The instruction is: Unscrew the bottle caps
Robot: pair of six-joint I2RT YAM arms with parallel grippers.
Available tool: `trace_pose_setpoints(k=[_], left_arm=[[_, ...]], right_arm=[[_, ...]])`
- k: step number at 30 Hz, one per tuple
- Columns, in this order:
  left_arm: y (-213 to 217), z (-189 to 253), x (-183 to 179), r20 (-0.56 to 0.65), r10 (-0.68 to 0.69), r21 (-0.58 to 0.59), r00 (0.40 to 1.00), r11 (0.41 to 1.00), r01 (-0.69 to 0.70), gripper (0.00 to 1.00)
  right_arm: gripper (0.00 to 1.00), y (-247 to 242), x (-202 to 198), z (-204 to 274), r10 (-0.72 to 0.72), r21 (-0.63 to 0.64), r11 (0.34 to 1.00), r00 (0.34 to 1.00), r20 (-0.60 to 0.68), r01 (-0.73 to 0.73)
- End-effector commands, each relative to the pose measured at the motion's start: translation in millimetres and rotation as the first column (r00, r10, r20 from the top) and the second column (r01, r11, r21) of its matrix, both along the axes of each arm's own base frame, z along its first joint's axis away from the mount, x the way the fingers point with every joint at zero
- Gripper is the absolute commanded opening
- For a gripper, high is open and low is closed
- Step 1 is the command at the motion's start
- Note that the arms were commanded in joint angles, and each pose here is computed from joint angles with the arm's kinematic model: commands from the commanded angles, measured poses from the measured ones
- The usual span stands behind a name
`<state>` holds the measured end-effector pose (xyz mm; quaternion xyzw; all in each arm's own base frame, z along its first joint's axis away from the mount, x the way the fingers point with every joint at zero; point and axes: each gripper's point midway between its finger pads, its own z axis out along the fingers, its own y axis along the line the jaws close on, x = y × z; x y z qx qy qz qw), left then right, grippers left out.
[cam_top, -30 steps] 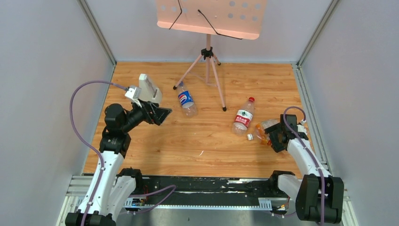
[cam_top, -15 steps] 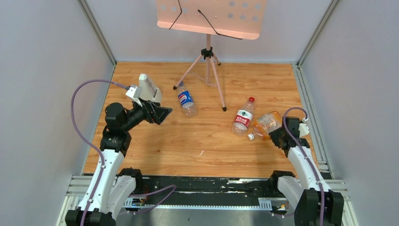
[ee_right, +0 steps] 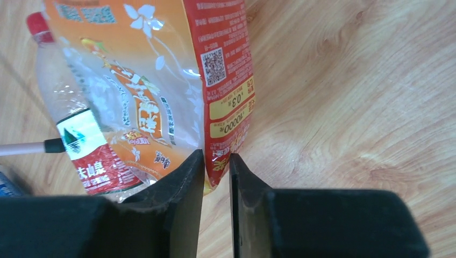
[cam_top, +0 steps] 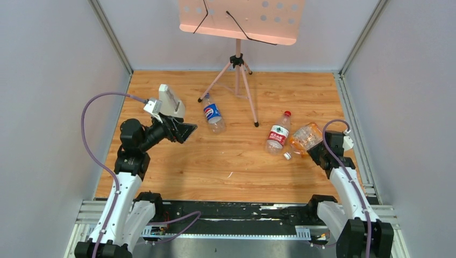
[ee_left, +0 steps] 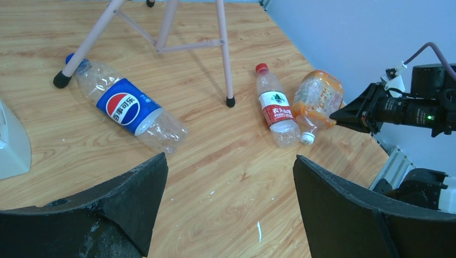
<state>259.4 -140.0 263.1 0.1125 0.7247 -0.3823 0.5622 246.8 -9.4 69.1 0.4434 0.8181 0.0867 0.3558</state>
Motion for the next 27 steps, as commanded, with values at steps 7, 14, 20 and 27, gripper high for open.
trace_pose_setpoints(k=[7, 14, 20, 27], left_arm=[[-14.6, 6.3, -0.3, 0.035, -0.065, 0.001, 0.997, 0.998, 0.065, 0.94], [-27.2, 5.0, 1.1, 0.025, -0.103, 0.023, 0.994, 0.995, 0.102, 0.93], [-39.1, 3.0, -1.2, 0.028, -0.124, 0.067, 0.992, 0.990, 0.122, 0.92], [-55.9, 0.6, -2.0, 0.029, -0.166, 0.084, 0.986, 0.983, 0.164, 0.93]], right_arm=[[0.49, -7.6, 27.6, -3.3, 0.064, -0.055, 0.996, 0.994, -0.092, -0.070], [0.30, -12.7, 41.7, -16.4, 0.082, -0.073, 0.993, 0.985, -0.150, -0.094], [0.00, -13.6, 43.5, 4.9, 0.108, -0.108, 0.987, 0.991, -0.078, -0.116], [0.00, -6.8, 42.0, 57.1, 0.178, -0.144, 0.975, 0.983, 0.055, -0.168]])
